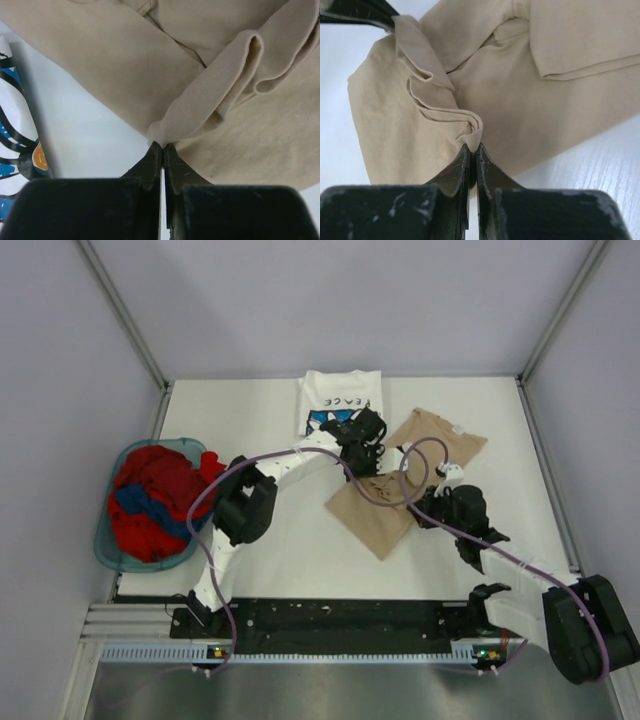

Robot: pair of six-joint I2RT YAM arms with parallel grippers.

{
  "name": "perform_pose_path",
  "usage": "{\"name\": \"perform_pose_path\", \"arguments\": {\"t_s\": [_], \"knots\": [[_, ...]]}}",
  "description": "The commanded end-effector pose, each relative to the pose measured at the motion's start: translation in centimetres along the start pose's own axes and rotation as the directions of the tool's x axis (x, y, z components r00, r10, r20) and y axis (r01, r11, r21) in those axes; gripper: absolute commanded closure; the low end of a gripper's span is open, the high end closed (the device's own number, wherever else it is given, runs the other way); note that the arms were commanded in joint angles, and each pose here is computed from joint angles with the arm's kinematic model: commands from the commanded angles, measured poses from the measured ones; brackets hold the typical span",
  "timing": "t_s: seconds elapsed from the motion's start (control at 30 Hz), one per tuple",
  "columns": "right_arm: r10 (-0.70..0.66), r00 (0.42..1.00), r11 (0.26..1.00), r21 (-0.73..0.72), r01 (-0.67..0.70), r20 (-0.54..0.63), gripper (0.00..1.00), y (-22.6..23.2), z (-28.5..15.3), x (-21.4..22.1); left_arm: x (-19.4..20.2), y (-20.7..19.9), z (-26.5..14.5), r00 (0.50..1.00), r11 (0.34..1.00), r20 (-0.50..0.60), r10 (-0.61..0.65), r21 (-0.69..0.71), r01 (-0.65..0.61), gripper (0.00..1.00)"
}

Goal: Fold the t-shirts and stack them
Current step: Fold the folded rectangular tshirt in 1/3 of the way

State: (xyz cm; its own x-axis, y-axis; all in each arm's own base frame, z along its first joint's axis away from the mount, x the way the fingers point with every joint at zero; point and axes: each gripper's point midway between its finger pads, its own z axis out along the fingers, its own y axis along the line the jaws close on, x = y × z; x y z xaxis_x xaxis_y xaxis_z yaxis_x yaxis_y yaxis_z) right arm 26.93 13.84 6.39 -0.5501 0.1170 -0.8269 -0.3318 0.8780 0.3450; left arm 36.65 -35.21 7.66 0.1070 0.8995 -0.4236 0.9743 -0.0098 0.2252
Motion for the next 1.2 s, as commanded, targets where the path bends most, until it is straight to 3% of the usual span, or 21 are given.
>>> {"name": "perform_pose_path", "arguments": {"t_s": [0.0,0.17,0.43,0.53,0.67,0.83,0.93,1.03,1.17], "knots": [[0.077,0.995,0.997,0.022,-0.079,0.07,1.0,-1.1,0.7,-2.0,-1.4,2.8,0.5,1.0,0.993,0.026,-0.009,-0.116,0.012,1.0],[0.21,0.978,0.973,0.096,-0.21,0.008,1.0,-3.4,1.1,-1.4,-1.3,2.8,2.0,1.0,0.993,0.02,-0.014,-0.118,0.017,1.0],[0.277,0.959,0.949,0.172,-0.263,-0.061,1.0,-5.1,2.5,-1.0,-1.3,3.7,3.1,1.0,0.983,-0.002,-0.009,-0.186,0.008,0.99],[0.331,0.941,0.921,0.238,-0.308,-0.064,0.95,-6.5,2.4,-0.8,-1.9,4.6,3.0,1.0,0.972,0.018,-0.018,-0.233,0.022,0.87],[0.416,0.909,0.864,0.328,-0.383,-0.035,0.71,-8.8,2.1,-0.8,-2.5,6.4,2.5,0.998,0.945,0.035,-0.044,-0.322,0.053,0.63],[0.469,0.881,0.815,0.356,-0.456,0.055,0.68,-11.4,1.4,-3.8,-5.4,12.3,-2.2,0.99,0.84,0.111,-0.092,-0.525,0.137,0.45],[0.388,0.919,0.837,0.391,-0.383,0.07,0.65,-12.2,0.4,-6.1,-6.4,14.7,-5.6,0.974,0.799,0.182,-0.133,-0.561,0.214,0.34],[0.323,0.945,0.884,0.34,-0.32,0.049,0.62,-10.7,-0.6,-8.4,-6.3,14.5,-7.9,0.962,0.818,0.222,-0.162,-0.514,0.256,0.35],[0.36,0.932,0.924,0.15,-0.353,-0.028,0.68,-5.8,-0.5,-8.7,-5.5,6.7,-7.8,0.964,0.964,0.247,-0.103,-0.214,0.158,0.53]]}}
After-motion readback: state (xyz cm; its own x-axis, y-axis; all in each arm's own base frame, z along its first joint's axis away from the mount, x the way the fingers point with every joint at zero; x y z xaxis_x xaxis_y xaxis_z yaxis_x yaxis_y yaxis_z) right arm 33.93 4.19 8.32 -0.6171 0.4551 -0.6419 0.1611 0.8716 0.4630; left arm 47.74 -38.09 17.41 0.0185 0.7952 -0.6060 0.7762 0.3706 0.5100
